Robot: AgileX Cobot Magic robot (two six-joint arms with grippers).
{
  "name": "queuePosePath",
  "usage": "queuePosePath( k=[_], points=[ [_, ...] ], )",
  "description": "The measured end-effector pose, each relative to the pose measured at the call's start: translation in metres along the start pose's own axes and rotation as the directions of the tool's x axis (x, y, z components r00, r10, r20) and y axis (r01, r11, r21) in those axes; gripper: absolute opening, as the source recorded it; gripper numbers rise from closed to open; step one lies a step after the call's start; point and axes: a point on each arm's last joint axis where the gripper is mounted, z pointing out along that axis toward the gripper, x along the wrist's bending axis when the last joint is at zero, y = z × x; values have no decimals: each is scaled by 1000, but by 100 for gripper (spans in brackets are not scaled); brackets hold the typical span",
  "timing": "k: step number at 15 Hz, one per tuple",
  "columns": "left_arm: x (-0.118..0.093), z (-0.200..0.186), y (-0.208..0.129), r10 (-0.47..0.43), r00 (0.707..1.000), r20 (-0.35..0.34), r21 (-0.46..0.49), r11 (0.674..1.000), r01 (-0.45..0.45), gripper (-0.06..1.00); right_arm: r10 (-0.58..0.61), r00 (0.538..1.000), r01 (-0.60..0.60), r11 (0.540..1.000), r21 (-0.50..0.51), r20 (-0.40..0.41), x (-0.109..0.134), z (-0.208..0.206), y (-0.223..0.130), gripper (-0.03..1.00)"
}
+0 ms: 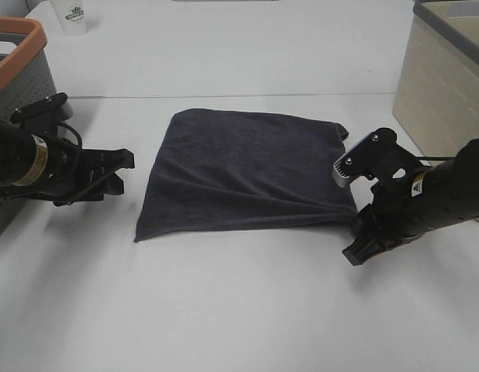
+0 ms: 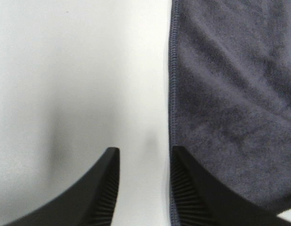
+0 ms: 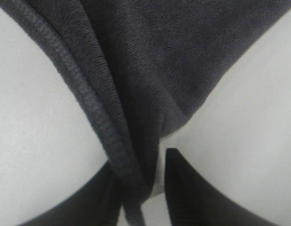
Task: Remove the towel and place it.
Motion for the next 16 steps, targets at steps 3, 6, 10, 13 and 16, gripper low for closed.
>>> queuePosePath(
  k=[3, 6, 10, 13, 16],
  points=[
    [0, 0, 0, 0, 1000, 3, 2, 1000, 0, 61, -5, 1000, 5, 1000, 1, -1, 0, 0, 0, 68],
    [-1, 0, -1, 1, 1000, 11, 7, 1000, -1, 64, -43, 999, 43, 998, 40, -19, 1, -5, -2, 74],
    [-19, -3, 7, 27, 988, 155, 40, 999, -33, 64, -50, 999, 50, 999, 0, 9, -5, -43, 9, 74],
    [-46, -14, 46, 108, 959, 261, -52, 994, -97, 64, -3, 996, 18, 985, -174, 86, -12, -76, 27, 74],
    [-69, -30, 84, 177, 933, 312, -175, 976, -127, 64, 105, 988, -63, 945, -321, 114, -19, -97, 41, 74]
  ],
)
